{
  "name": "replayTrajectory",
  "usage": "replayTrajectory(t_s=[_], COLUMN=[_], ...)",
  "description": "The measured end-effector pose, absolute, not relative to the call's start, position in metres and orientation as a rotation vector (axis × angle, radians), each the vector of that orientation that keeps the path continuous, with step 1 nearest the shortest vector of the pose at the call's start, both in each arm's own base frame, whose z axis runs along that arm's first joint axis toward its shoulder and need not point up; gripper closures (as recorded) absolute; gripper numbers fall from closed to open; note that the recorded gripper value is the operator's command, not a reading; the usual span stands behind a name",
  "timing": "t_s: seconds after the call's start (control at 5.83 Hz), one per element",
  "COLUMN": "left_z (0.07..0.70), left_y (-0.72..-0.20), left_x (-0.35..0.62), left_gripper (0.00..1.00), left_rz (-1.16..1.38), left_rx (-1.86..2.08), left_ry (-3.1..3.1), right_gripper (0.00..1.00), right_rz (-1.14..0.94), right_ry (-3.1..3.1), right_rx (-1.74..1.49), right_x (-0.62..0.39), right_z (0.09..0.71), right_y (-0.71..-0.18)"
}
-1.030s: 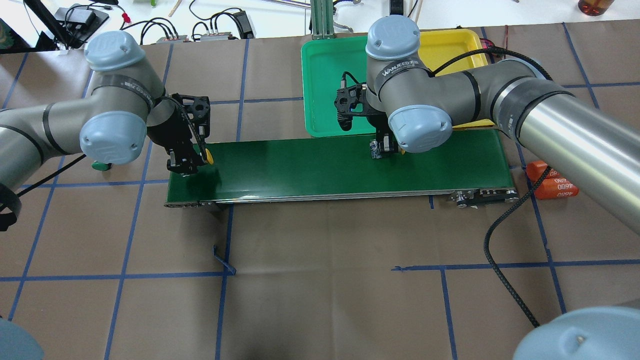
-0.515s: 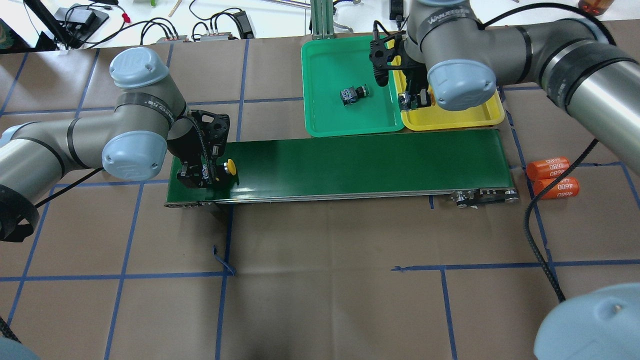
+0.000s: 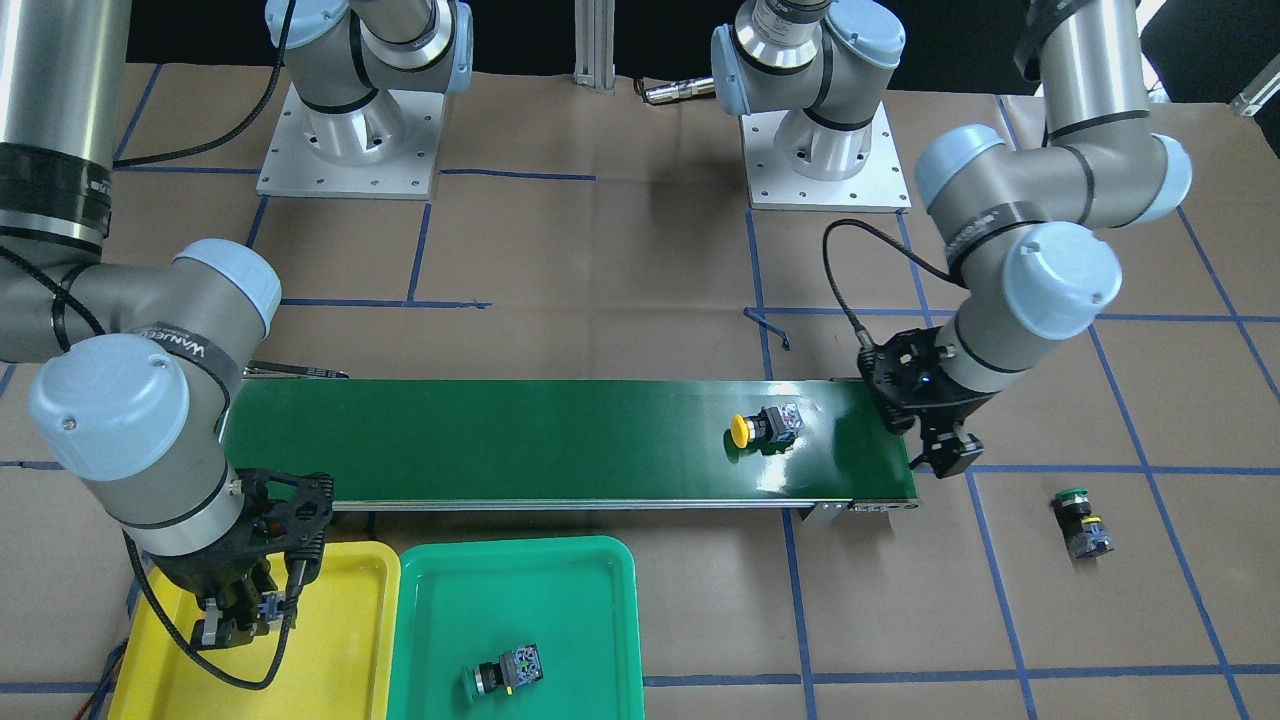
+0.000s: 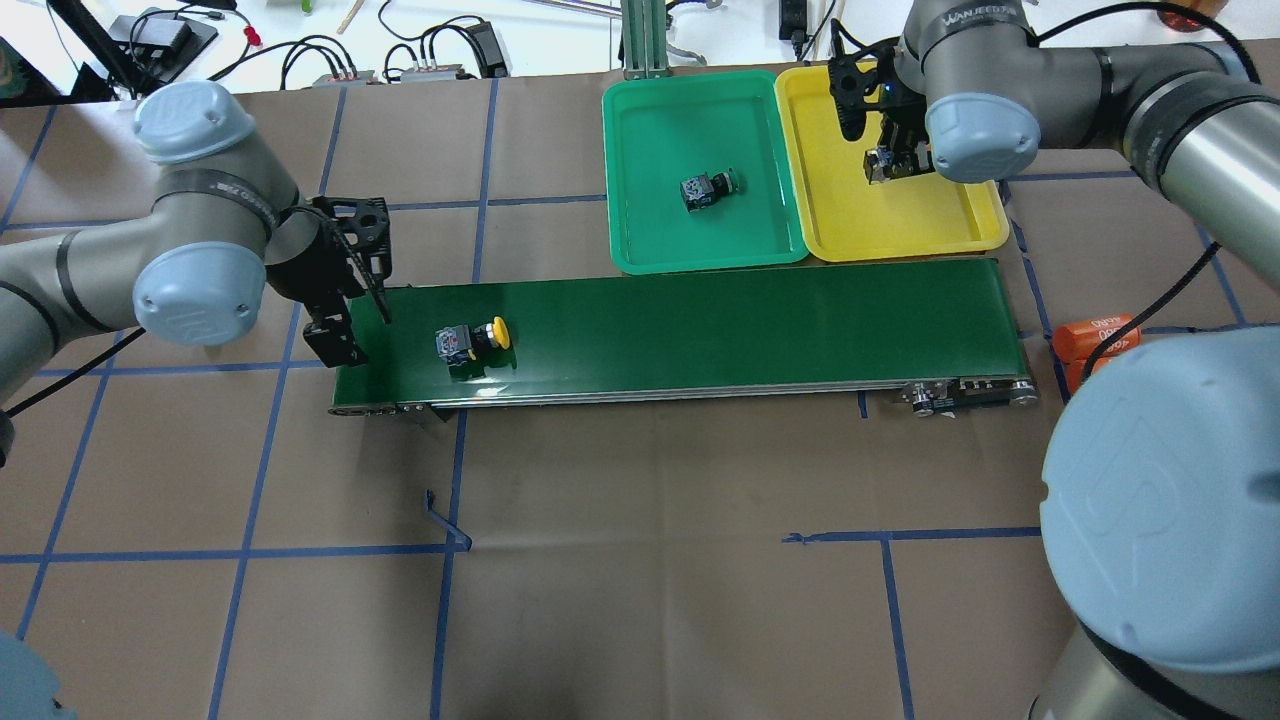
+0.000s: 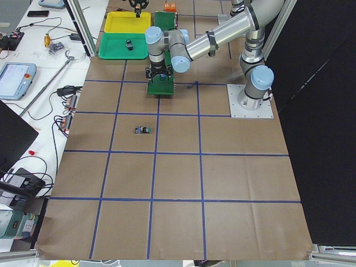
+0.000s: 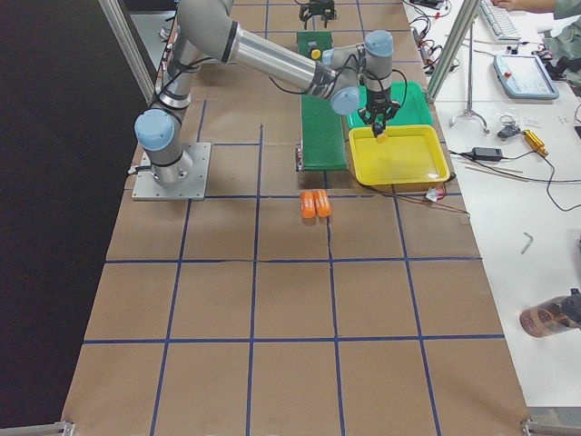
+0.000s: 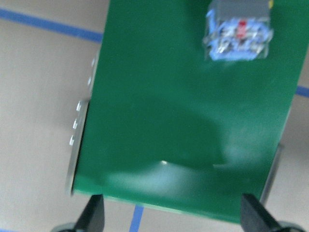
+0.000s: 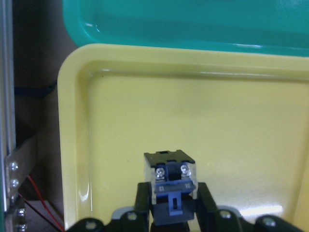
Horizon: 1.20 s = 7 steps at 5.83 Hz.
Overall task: Sort buttons by color to trays
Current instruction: 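Grasp the next yellow button on the belt with right while left grasps green button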
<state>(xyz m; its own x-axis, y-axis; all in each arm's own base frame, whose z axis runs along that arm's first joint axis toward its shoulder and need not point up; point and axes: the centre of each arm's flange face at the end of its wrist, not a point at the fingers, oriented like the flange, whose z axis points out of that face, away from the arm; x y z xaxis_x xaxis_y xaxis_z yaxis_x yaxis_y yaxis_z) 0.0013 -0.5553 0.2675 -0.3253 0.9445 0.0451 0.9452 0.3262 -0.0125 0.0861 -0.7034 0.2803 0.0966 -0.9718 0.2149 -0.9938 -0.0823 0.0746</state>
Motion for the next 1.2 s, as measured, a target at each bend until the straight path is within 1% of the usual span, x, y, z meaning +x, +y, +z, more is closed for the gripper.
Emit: replayTrajectory(t_s=[0.17,0.34,0.52,0.69,0.86,1.2], left_z=[0.275,0.289,0.297,0.296,0.29,0.247], left_y=[-0.563,-0.577,-0.595,-0.614,-0.63,-0.647], left_x=[0.047,0.082,0.111,0.138,0.165,0.213], left_gripper=[0.02,0.02,0.02,0.02,0.03,0.03], left_rz=[0.027,0.076,0.107,0.123,0.13,0.099], left_rx=[-1.58,-1.356,-1.125,-0.894,-0.714,-0.541], left_ry=[-2.663,-2.803,-2.92,-3.004,-3.053,-3.074], right_gripper=[0.0,0.0,0.0,0.0,0.0,0.0], right_rz=[0.177,0.171,0.142,0.119,0.09,0.018], right_ry=[-1.998,-2.019,-2.063,-2.116,-2.157,-2.224], right_rx=[2.162,2.162,2.172,2.166,2.165,2.167], right_x=[0.08,0.08,0.087,0.112,0.152,0.244], right_z=[0.278,0.295,0.325,0.354,0.368,0.369], right_y=[-0.706,-0.7,-0.682,-0.659,-0.637,-0.591])
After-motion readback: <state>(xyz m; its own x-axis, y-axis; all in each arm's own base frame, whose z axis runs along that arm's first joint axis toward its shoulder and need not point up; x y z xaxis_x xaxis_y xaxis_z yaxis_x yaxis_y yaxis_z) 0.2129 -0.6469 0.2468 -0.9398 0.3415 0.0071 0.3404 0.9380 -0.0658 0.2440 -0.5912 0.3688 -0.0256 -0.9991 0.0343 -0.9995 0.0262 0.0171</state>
